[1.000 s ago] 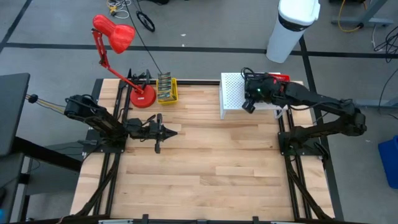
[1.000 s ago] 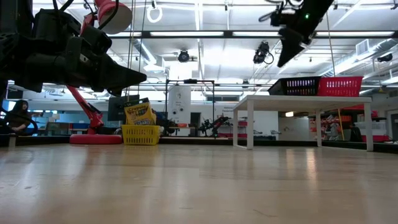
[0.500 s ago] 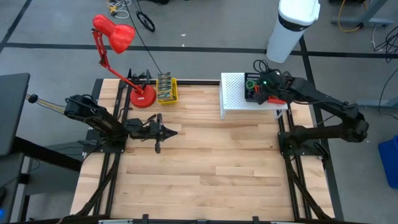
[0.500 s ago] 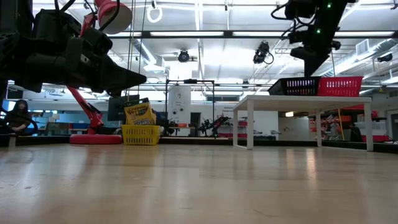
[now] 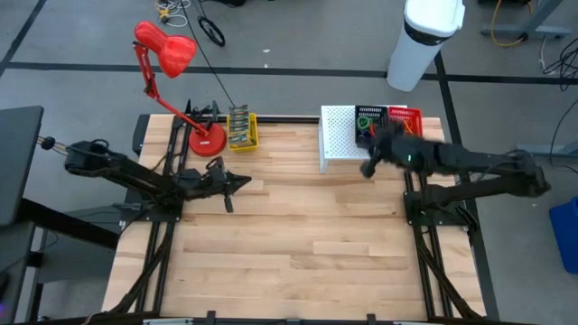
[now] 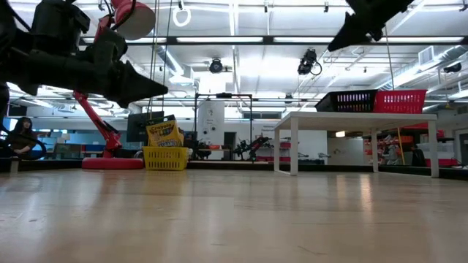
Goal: Pick & Place Office Desk Supplies
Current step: Put the yellow bin with crayon boxes onto the white shelf
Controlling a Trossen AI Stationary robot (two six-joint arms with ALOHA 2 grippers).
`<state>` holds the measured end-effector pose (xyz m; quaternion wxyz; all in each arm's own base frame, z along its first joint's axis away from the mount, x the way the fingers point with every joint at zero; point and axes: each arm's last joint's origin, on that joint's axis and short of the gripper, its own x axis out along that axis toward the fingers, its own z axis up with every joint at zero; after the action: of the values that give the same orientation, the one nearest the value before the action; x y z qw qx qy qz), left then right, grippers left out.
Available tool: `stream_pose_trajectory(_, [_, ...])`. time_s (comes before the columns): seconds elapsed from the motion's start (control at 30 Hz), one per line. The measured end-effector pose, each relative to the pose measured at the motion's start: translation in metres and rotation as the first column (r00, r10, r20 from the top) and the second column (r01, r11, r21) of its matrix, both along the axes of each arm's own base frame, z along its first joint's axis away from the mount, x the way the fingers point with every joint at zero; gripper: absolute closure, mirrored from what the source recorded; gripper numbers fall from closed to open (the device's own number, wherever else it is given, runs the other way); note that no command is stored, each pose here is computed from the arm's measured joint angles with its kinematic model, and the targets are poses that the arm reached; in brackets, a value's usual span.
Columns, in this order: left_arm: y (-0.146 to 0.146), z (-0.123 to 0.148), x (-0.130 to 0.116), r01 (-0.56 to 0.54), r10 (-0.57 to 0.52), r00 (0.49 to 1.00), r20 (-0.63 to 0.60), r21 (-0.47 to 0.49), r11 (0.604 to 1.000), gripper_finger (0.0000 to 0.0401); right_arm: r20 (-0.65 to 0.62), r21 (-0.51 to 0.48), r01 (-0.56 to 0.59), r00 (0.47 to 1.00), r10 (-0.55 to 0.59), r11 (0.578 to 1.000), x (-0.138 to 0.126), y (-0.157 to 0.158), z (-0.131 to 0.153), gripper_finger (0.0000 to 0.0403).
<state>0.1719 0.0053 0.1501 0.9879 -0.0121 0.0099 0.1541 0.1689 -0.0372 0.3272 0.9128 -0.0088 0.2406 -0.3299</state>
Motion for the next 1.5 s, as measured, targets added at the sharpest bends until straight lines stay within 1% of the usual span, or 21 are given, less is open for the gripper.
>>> stream_pose_trajectory(0.07, [0.001,0.001,-0.004,-0.023,0.023,0.999,-0.026,0.007,1.000,0.0394,0.034,-0.031,-0.058,0.998,0.059,0.998,0.008,0.016,-0.010,0.0400])
stream_pose_trajectory(0.17, [0.001,0.005,-0.009,-0.030,0.031,0.999,-0.037,0.009,0.999,0.0394,0.057,-0.083,-0.132,0.989,0.137,0.988,0.019,0.043,-0.028,0.0399])
stream_pose_trajectory(0.27, [0.001,0.005,-0.015,-0.038,0.038,0.996,-0.076,0.000,0.999,0.0394,0.069,-0.136,-0.171,0.981,0.182,0.976,0.025,0.070,-0.040,0.0400])
stream_pose_trajectory(0.33, [0.002,0.004,-0.017,-0.068,0.067,0.990,-0.125,-0.007,0.998,0.0394,0.061,-0.159,-0.196,0.976,0.208,0.968,0.026,0.086,-0.046,0.0400])
stream_pose_trajectory(0.43, [0.003,0.001,-0.018,-0.126,0.120,0.964,-0.237,-0.011,0.992,0.0394,0.066,-0.174,-0.221,0.970,0.235,0.960,0.028,0.109,-0.053,0.0399])
stream_pose_trajectory(0.53, [0.004,0.002,-0.017,-0.149,0.138,0.933,-0.331,-0.008,0.989,0.0394,0.079,-0.171,-0.265,0.956,0.281,0.949,0.031,0.130,-0.060,0.0399])
stream_pose_trajectory(0.6, [0.004,0.004,-0.016,-0.157,0.140,0.921,-0.364,-0.016,0.988,0.0393,0.111,-0.163,-0.294,0.943,0.314,0.942,0.035,0.143,-0.064,0.0398])
stream_pose_trajectory(0.73, [0.004,0.004,-0.014,-0.164,0.142,0.899,-0.414,-0.020,0.986,0.0380,0.162,-0.170,-0.350,0.912,0.377,0.921,0.042,0.163,-0.082,0.0398])
stream_pose_trajectory(0.8, [0.004,0.002,-0.014,-0.168,0.142,0.887,-0.439,-0.020,0.986,0.0371,0.182,-0.172,-0.376,0.896,0.404,0.911,0.046,0.167,-0.091,0.0398])
stream_pose_trajectory(0.87, [0.004,-0.001,-0.015,-0.174,0.143,0.875,-0.463,-0.024,0.984,0.0361,0.205,-0.153,-0.411,0.876,0.436,0.899,0.050,0.170,-0.100,0.0398])
stream_pose_trajectory(1.0, [0.004,-0.003,-0.014,-0.176,0.144,0.871,-0.470,-0.026,0.984,0.0352,0.205,-0.162,-0.449,0.856,0.475,0.879,0.054,0.174,-0.112,0.0398])
stream_pose_trajectory(1.07, [0.004,-0.003,-0.014,-0.175,0.143,0.871,-0.470,-0.023,0.984,0.0358,0.192,-0.178,-0.449,0.857,0.479,0.875,0.056,0.176,-0.116,0.0398])
stream_pose_trajectory(1.17, [0.004,-0.003,-0.014,-0.177,0.147,0.869,-0.473,-0.021,0.984,0.0385,0.199,-0.179,-0.447,0.856,0.478,0.876,0.058,0.177,-0.118,0.0398])
stream_pose_trajectory(1.2, [0.005,-0.003,-0.014,-0.190,0.156,0.869,-0.469,-0.024,0.982,0.0392,0.197,-0.181,-0.448,0.856,0.478,0.876,0.058,0.177,-0.118,0.0398])
stream_pose_trajectory(1.27, [0.009,-0.003,-0.015,-0.237,0.197,0.865,-0.461,-0.030,0.971,0.0393,0.182,-0.193,-0.452,0.856,0.484,0.871,0.058,0.177,-0.119,0.0398])
stream_pose_trajectory(1.33, [0.013,-0.003,-0.015,-0.274,0.225,0.861,-0.456,-0.044,0.961,0.0385,0.179,-0.198,-0.453,0.855,0.486,0.869,0.058,0.177,-0.119,0.0398])
stream_pose_trajectory(1.4, [0.018,-0.003,-0.016,-0.297,0.239,0.857,-0.457,-0.058,0.953,0.0367,0.179,-0.198,-0.453,0.855,0.486,0.869,0.058,0.177,-0.119,0.0398])
stream_pose_trajectory(1.5, [0.027,-0.006,-0.016,-0.323,0.272,0.828,-0.490,-0.019,0.946,0.0332,0.177,-0.200,-0.453,0.855,0.487,0.869,0.058,0.177,-0.119,0.0397])
